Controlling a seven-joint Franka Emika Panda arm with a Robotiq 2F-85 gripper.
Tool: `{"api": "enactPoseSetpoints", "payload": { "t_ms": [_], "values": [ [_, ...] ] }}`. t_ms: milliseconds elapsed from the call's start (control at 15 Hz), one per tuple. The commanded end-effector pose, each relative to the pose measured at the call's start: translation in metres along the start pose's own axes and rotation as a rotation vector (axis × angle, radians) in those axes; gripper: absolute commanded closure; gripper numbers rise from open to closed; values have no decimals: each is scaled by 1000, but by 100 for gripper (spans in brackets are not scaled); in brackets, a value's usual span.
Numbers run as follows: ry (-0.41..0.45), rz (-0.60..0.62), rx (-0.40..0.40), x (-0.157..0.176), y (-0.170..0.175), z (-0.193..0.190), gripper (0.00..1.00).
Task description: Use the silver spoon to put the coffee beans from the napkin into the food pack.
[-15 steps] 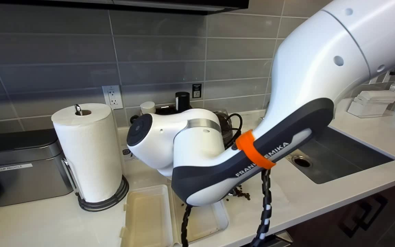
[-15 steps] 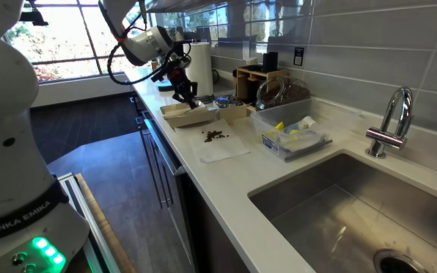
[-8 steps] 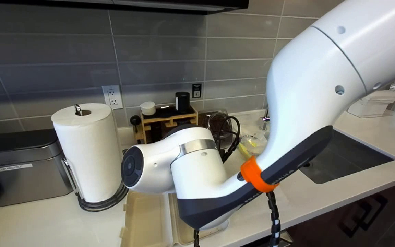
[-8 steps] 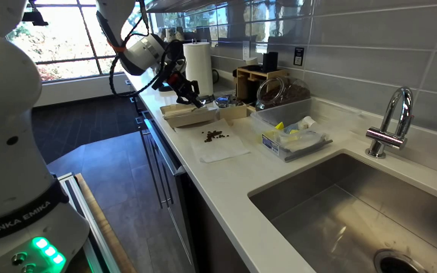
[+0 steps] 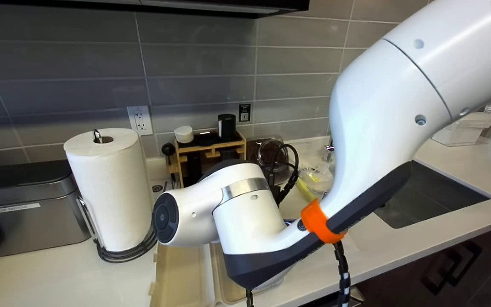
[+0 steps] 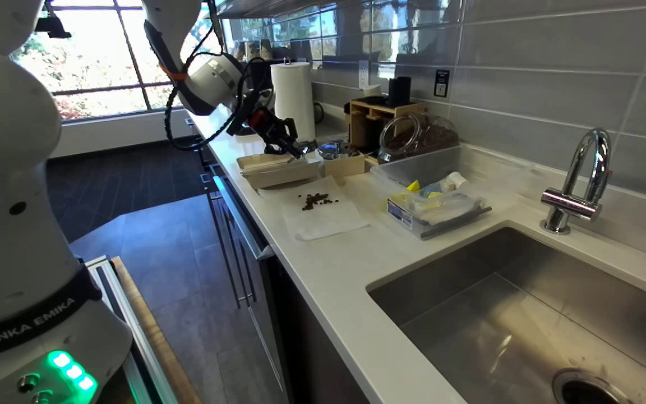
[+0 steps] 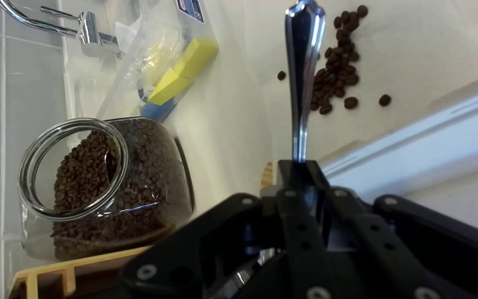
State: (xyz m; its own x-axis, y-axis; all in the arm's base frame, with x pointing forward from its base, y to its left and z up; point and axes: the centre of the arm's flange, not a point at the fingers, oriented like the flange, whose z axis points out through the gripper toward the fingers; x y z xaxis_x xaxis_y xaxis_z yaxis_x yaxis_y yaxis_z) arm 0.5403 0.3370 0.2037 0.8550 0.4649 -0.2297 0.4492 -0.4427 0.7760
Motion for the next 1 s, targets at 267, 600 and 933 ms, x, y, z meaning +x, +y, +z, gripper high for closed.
{"api": "enactPoseSetpoints", "payload": {
  "t_ms": [267, 600, 933],
  "values": [
    [0, 0, 2, 0, 0, 0, 92],
    [-5, 27, -58, 0, -6, -15, 98],
    [-55, 98, -180, -7, -8, -23, 98]
  ]
}}
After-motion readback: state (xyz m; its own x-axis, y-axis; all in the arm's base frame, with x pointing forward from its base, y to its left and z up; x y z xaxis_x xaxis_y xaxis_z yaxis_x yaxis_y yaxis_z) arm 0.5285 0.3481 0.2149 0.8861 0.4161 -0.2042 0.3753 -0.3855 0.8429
